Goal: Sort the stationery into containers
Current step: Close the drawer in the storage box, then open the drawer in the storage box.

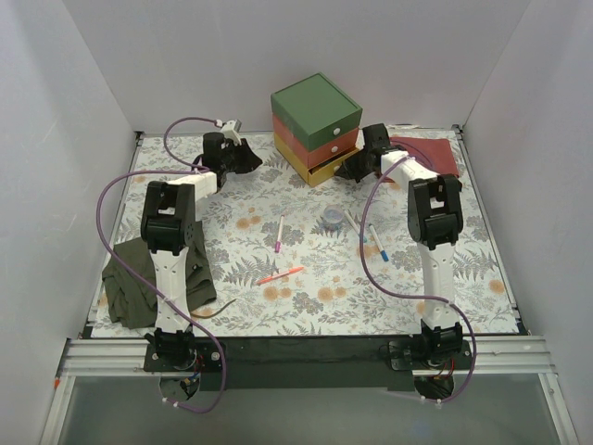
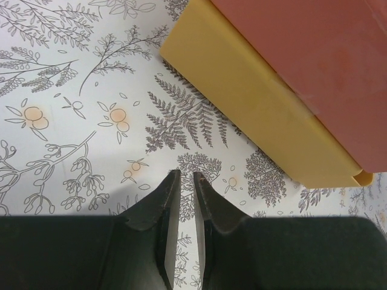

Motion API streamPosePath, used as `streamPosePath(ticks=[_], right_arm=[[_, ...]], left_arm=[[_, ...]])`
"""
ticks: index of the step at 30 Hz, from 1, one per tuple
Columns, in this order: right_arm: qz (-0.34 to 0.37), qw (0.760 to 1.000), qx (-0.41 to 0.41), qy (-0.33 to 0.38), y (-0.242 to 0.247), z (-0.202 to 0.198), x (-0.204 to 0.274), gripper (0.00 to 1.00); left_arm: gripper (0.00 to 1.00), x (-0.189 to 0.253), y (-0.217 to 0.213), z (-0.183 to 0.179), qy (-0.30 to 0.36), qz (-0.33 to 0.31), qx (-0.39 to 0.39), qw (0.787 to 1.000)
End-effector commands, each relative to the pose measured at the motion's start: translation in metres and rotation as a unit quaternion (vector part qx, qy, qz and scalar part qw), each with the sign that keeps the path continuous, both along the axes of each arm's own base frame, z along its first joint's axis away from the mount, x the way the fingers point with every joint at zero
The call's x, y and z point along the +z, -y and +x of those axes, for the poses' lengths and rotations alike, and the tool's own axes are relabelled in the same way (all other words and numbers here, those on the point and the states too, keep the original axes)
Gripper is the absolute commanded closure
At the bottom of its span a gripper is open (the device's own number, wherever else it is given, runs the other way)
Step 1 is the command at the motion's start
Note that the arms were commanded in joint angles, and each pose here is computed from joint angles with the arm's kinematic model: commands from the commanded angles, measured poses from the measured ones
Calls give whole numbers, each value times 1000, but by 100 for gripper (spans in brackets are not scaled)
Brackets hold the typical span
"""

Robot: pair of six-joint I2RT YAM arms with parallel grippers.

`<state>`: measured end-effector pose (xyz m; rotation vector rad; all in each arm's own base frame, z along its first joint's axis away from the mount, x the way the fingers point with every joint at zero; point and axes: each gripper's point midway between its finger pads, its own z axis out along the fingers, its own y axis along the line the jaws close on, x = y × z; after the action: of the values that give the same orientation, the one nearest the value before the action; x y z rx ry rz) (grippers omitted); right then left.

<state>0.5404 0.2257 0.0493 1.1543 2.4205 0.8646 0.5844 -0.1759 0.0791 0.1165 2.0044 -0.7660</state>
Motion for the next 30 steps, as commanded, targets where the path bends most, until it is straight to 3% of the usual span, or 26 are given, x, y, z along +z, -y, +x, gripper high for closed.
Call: streamPosePath(ticks=[1,9,14,16,17,20,21,24,26,27,30], right_arm=[[33,999,-2,35,-13,22,20,99],[54,995,17,79,-31,38,41,99],[28,996,59,62,-21,1,28,99],[11,989,118,90,-9,-22,40,75],[5,987,141,73,-1,-46,21,57],[-17,970,210,118,22,-74,25,38],[-35,961,229,148,31,-73,31,36],[-115,891,324,296,34,-70,56,32],[-189,809,357,428,33,-53,91,31],[-205,789,373,444,31,-62,79,31],[-262,698,374,552,25,-47,105,37]], left_arm=[[85,48,9,-9,43,7,-19,999],[85,41,12,-15,36,12,-22,999],[85,45,15,-14,38,10,-22,999],[81,51,14,-13,42,9,-20,999],[78,51,13,-14,40,9,-19,999],[65,53,13,-16,34,5,-15,999],[63,53,13,-18,32,4,-15,999],[56,45,11,-24,21,4,-9,1000],[52,32,6,-27,7,7,3,1000],[49,28,5,-28,1,8,5,1000],[42,18,7,-29,-9,1,6,1000]])
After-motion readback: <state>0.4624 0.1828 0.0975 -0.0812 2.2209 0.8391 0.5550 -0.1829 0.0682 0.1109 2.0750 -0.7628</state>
